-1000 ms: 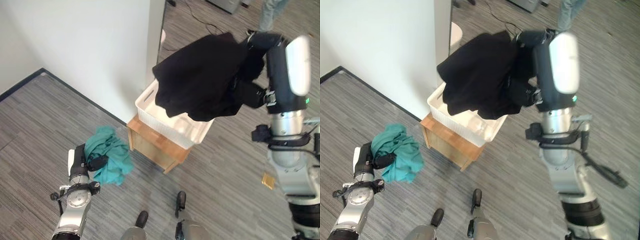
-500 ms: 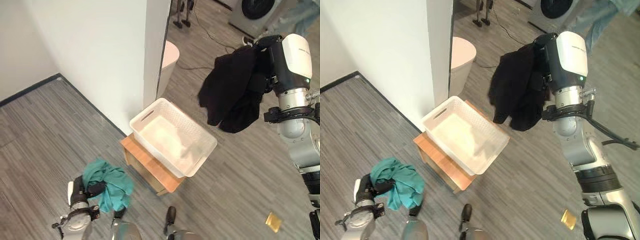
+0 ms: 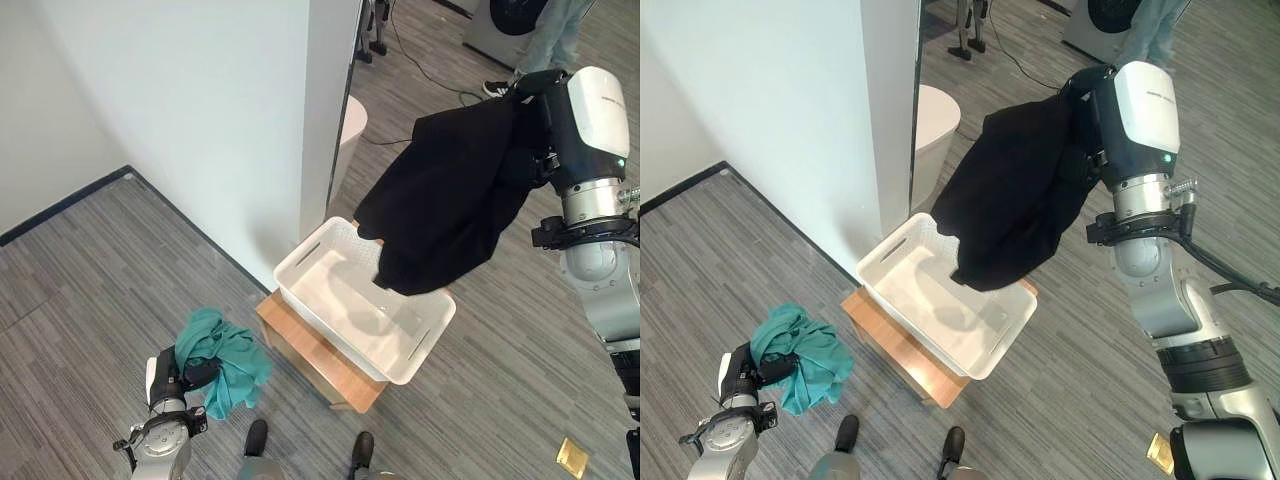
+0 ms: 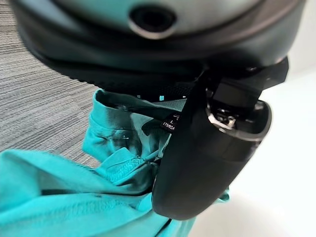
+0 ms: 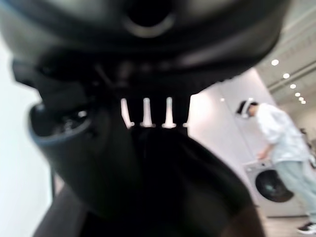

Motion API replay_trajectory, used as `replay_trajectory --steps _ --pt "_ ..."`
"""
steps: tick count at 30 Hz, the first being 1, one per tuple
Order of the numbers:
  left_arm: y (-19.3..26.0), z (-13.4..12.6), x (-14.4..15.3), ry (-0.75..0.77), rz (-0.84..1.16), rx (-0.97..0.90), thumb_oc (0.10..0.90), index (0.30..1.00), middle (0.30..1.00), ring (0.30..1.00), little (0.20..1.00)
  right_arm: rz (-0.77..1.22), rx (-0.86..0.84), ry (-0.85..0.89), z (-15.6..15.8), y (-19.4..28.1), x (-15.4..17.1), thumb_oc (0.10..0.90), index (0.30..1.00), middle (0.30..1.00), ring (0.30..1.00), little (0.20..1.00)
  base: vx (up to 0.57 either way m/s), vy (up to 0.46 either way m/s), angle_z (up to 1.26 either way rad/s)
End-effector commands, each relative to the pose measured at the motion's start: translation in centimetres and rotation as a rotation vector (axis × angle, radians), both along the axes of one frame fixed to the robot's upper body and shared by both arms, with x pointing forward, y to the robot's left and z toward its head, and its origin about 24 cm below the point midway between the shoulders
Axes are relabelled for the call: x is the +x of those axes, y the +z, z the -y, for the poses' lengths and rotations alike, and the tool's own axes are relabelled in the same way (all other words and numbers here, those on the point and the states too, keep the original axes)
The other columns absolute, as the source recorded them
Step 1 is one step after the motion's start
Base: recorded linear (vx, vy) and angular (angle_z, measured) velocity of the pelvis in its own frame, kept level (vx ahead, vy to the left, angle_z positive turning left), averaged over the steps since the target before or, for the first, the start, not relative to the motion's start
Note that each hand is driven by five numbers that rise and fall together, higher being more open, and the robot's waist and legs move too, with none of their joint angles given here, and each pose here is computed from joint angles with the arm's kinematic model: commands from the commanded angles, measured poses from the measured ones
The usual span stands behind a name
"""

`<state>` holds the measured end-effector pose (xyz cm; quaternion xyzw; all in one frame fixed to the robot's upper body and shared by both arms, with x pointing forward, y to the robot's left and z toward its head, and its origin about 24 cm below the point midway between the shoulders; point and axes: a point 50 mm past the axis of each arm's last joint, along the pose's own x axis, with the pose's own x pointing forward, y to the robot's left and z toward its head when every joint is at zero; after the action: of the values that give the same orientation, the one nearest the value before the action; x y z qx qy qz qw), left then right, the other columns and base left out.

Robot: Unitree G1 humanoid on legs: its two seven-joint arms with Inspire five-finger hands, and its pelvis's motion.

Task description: Pick up bed clothes into laundry basket.

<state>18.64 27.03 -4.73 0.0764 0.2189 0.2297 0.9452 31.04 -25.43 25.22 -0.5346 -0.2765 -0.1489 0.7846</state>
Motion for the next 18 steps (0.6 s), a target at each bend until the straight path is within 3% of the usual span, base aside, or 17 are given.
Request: replay_trajectory --steps 1,10,18 --pt "3.1 -1.5 1.6 -0.079 0.125 0.118 0.400 0.300 0.300 0.300 0.300 0.152 0.016 0.038 -0.9 4.3 0.2 0.400 0.300 0.300 0.300 0.300 0.00 0.000 0.00" --pt "2.3 -0.3 1.7 -0.087 0.107 0.070 0.400 0.300 0.300 0.300 0.300 0.105 0.081 0.245 -6.6 1.1 0.6 0.400 0.300 0.300 0.300 0.300 0.00 0.002 -0.01" --pt "1.7 0.0 1.2 -0.100 0.076 0.069 0.400 0.300 0.300 0.300 0.300 -0.001 0.118 0.267 -8.2 -2.0 1.5 0.400 0.300 0.300 0.300 0.300 0.00 0.000 0.00"
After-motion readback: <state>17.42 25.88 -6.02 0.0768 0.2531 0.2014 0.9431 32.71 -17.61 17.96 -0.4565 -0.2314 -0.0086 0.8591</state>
